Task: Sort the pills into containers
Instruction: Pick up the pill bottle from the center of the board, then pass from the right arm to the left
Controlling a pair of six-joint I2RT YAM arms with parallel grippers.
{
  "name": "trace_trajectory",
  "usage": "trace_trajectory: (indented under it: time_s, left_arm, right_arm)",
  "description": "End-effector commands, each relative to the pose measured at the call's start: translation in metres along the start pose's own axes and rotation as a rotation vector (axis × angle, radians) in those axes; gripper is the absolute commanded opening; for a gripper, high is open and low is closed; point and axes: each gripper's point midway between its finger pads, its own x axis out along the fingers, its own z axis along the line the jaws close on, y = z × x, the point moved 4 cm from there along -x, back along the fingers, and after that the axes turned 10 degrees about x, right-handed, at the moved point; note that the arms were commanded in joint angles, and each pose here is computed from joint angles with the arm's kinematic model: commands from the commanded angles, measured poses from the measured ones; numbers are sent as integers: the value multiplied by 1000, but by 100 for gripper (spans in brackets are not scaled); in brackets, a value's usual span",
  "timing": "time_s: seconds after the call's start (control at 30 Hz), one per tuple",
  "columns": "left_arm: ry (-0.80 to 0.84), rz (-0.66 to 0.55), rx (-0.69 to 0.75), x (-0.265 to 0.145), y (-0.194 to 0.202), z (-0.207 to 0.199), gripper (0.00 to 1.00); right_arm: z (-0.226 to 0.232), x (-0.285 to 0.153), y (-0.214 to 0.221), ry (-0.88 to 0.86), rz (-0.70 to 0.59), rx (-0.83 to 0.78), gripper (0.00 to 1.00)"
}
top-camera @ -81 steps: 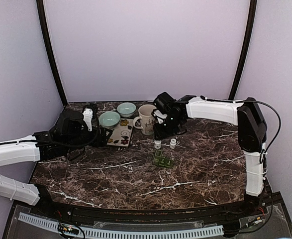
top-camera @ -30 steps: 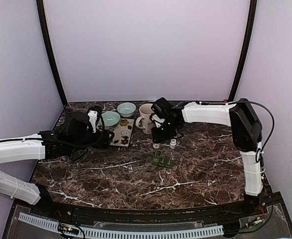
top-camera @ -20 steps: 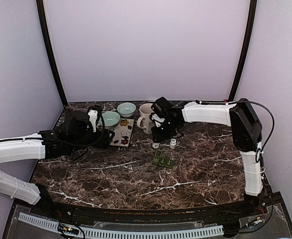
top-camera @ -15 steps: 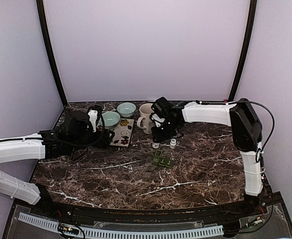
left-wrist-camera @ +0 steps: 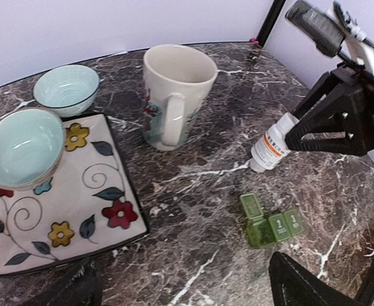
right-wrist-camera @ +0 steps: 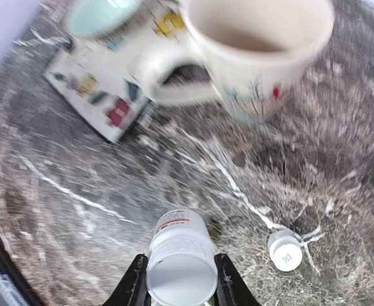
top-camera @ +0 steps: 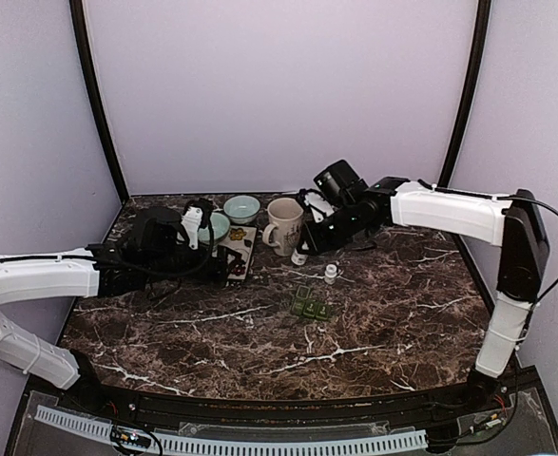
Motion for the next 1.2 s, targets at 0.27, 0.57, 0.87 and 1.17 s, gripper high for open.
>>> trace_trajectory:
  time_s: [0.27,0.57,0.87,1.17]
  left_arm:
    - [398,-210,-147,-6,-85,-37,98]
    - [656,-292,-320,-12,-113,-23,96]
    - [910,-275,-417,-6,-120,-31,77]
    - [996,-295,-443,-10,-128,-35,74]
  right_arm:
    - [61,-114,-33,-400,-245,-58,0]
    - [77,-152,-45,-630,-304,-55,0]
    - [88,-153,-51,-746,-298,-47,0]
    - [90,-141,-54,-780,-274,-14,0]
